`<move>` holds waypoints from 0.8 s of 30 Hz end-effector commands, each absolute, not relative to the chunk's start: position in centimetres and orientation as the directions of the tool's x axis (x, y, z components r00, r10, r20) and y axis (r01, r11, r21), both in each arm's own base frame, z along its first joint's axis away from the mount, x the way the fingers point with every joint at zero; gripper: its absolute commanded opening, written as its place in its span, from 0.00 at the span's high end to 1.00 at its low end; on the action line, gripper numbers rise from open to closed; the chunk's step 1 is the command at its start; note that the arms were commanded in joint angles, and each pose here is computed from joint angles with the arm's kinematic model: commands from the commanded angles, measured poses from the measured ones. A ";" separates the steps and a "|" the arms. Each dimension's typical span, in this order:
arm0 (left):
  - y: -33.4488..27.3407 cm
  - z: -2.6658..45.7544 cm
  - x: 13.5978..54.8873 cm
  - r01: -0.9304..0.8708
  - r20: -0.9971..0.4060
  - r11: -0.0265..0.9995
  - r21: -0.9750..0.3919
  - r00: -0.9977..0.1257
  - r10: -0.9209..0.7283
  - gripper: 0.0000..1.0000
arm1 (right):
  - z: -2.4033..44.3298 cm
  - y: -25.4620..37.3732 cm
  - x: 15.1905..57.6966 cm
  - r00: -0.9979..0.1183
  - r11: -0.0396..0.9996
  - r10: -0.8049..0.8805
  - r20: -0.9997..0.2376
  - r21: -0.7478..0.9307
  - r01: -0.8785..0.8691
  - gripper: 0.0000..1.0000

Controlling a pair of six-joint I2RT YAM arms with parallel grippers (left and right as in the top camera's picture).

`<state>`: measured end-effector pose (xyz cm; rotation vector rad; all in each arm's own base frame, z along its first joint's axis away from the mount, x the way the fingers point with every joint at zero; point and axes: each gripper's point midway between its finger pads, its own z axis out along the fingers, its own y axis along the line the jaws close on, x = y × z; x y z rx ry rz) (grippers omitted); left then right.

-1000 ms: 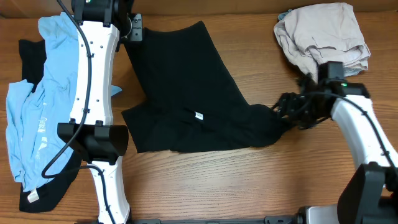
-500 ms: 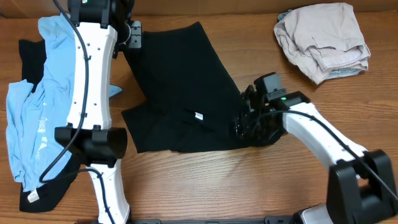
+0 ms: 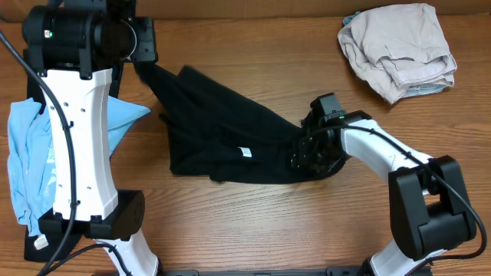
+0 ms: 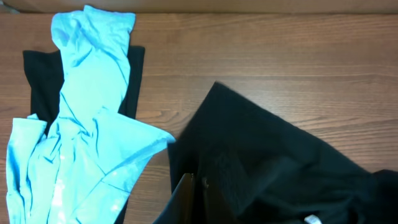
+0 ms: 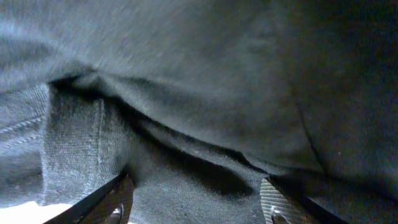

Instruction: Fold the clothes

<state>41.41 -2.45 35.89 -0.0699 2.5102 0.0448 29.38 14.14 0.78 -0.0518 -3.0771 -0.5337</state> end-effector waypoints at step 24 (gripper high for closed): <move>-5.9 22.5 47.4 -0.008 -0.325 0.999 -0.045 -0.946 -0.023 0.96 | 14.4 9.4 37.1 -0.958 0.870 0.082 -0.276 0.489 -0.066 0.30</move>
